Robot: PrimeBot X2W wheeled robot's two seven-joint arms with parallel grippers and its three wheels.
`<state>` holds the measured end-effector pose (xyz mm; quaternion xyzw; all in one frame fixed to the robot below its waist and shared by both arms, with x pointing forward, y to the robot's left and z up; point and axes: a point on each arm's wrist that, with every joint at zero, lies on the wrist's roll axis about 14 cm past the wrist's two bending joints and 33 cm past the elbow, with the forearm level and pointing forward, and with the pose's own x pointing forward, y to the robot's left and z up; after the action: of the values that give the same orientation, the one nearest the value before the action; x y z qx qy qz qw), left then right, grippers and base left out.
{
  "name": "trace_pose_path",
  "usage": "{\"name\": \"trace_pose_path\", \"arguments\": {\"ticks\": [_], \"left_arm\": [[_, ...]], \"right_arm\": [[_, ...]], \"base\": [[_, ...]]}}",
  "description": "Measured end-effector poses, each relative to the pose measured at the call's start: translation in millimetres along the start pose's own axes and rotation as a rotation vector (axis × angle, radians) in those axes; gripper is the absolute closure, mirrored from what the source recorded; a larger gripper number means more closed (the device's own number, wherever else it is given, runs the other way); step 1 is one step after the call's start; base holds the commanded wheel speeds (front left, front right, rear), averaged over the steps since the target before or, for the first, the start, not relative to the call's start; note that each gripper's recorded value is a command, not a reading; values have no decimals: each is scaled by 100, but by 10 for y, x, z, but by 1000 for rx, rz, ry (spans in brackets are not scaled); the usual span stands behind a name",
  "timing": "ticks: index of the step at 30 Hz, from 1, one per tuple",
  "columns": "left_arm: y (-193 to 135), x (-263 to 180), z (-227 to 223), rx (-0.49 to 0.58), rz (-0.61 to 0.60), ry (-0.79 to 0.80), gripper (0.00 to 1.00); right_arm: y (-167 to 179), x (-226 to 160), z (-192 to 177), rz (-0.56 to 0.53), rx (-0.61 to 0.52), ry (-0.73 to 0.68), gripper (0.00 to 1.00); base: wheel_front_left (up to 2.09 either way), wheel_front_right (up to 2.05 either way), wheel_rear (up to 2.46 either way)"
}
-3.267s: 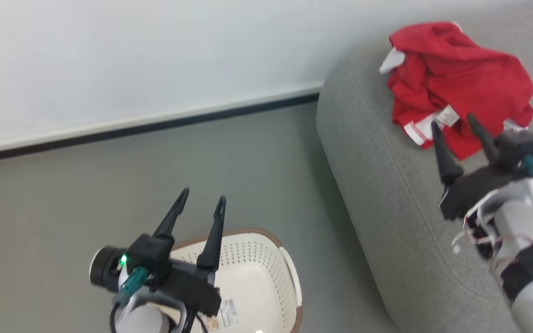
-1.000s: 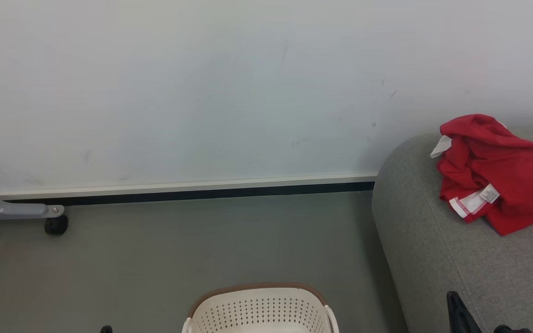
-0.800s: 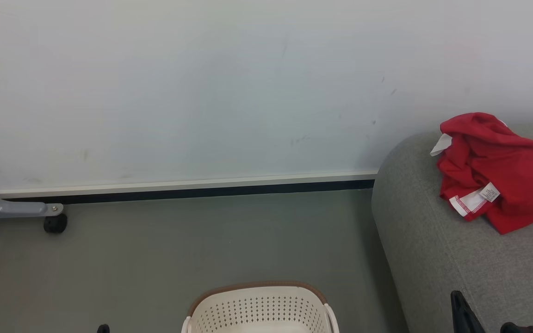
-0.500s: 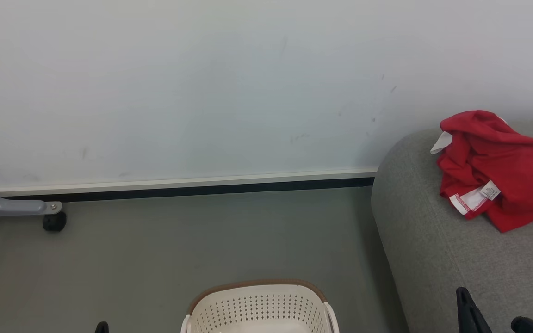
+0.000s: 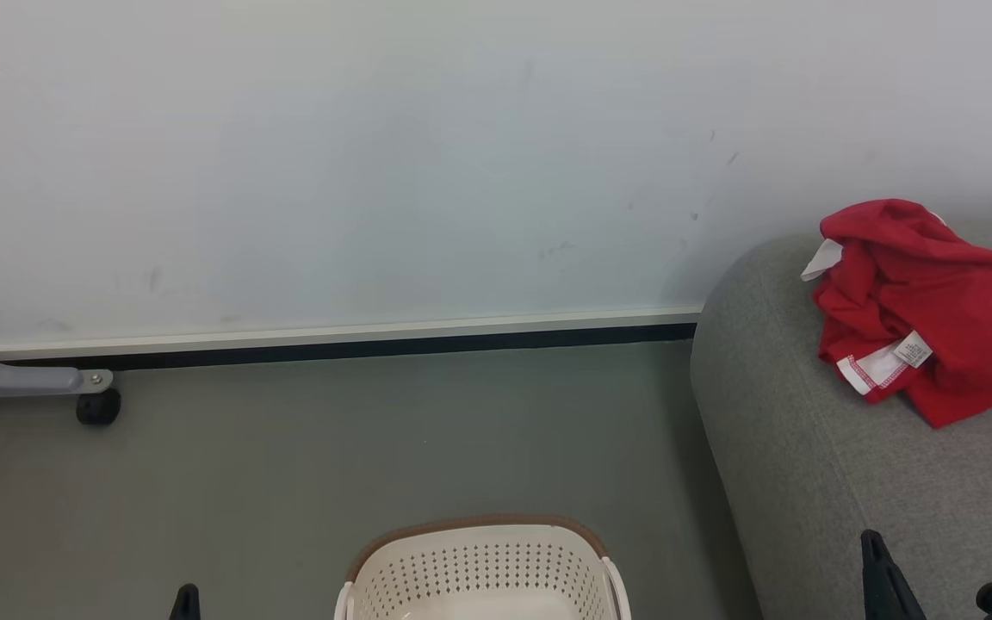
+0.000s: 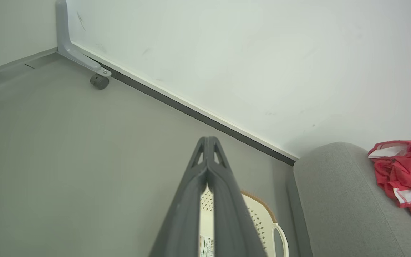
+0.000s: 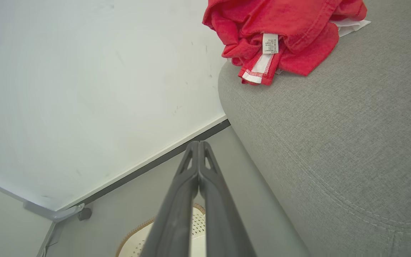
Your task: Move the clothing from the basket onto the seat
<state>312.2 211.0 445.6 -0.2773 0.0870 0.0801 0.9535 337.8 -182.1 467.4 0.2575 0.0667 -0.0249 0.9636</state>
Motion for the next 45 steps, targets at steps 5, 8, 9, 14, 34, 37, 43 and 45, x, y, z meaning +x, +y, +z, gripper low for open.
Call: {"name": "trace_pose_path", "arguments": {"ticks": [5, 8, 9, 14, 34, 37, 43, 45], "left_arm": [[-16, 41, 4, -62, -1, 9, 100], [-20, 59, -3, -99, -1, 16, 100], [-22, 68, -2, -107, 0, 19, 100], [-35, 100, -6, -174, -2, 29, 100], [-141, 251, 27, -435, -29, 54, 100], [-157, 271, 31, -465, -36, 57, 100], [-191, 304, 48, -534, -49, 58, 100], [-205, 320, 55, -557, -53, 59, 100]], "right_arm": [[-15, 40, 18, -8, 67, 6, 100], [-34, 49, 12, -13, 104, 12, 100], [-41, 52, 11, -17, 119, 13, 100], [-44, 87, 19, -20, 187, 20, 100], [-88, 192, 60, -29, 461, 29, 100], [-88, 204, 67, -26, 504, 28, 100], [-103, 225, 78, -26, 570, 26, 100], [-92, 243, 96, -20, 597, 24, 100]], "base": [[0, 0, 0], [0, 0, 0], [0, 0, 0], [0, 0, 0], [0, 0, 0], [0, 0, 0], [0, 0, 0], [0, 0, 0]]}}
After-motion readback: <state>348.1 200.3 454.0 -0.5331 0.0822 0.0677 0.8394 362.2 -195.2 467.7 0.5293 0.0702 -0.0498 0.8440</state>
